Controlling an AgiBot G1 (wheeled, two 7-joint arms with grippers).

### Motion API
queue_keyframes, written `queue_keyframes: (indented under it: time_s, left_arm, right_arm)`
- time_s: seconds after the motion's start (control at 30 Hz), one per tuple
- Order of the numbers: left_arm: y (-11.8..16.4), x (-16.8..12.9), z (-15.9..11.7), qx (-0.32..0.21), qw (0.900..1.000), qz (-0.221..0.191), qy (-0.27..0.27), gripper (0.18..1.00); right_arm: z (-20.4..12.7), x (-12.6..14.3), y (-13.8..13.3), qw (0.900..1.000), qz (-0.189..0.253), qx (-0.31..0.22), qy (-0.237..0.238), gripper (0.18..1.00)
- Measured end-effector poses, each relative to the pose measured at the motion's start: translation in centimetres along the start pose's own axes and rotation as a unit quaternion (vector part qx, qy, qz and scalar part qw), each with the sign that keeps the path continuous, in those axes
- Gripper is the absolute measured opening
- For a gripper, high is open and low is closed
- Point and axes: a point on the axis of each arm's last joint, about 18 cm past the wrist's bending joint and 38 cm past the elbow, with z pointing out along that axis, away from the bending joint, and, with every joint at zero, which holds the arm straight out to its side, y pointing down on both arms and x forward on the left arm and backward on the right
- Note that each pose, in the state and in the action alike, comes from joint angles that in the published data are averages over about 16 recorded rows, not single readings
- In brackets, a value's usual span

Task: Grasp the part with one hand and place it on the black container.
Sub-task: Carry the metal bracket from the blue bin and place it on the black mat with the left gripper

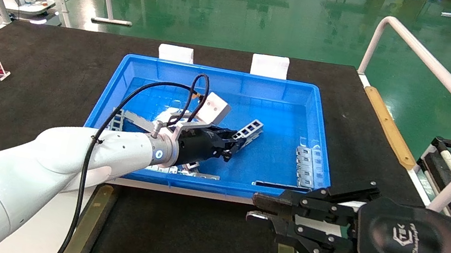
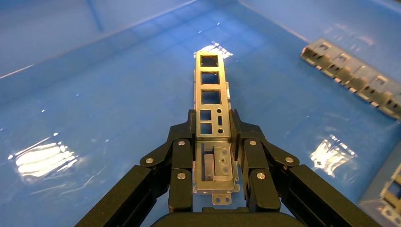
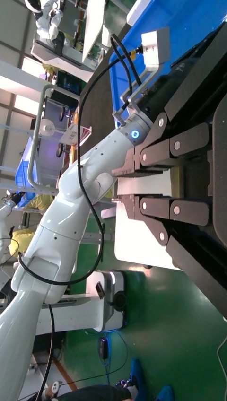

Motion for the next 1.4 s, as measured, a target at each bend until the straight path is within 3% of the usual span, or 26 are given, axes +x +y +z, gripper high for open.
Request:
queue_keyframes:
  time_s: [0.37,0.73,1.1,1.4]
  left_arm:
    - [-4.1,-0.1,-2.5,0.052,0.9960,0.018,0.070,0.322]
    - [-6.4,-0.4,-8.7,0.110,0.9763,0.054,0.178,0.321]
    - [-4.1,1.0,-15.6,0.116,0.9578,0.075,0.252,0.321]
    - [0.9,3.6,-19.9,0.081,0.9577,0.055,0.271,0.321]
  right_arm:
    - [0.0,0.0,0.0,1.000,0.000,0.000,0.000,0.218]
    - [0.0,0.0,0.0,1.000,0.000,0.000,0.000,0.191]
    - [0.0,0.0,0.0,1.000,0.000,0.000,0.000,0.191]
    - [0.0,0.0,0.0,1.000,0.000,0.000,0.000,0.191]
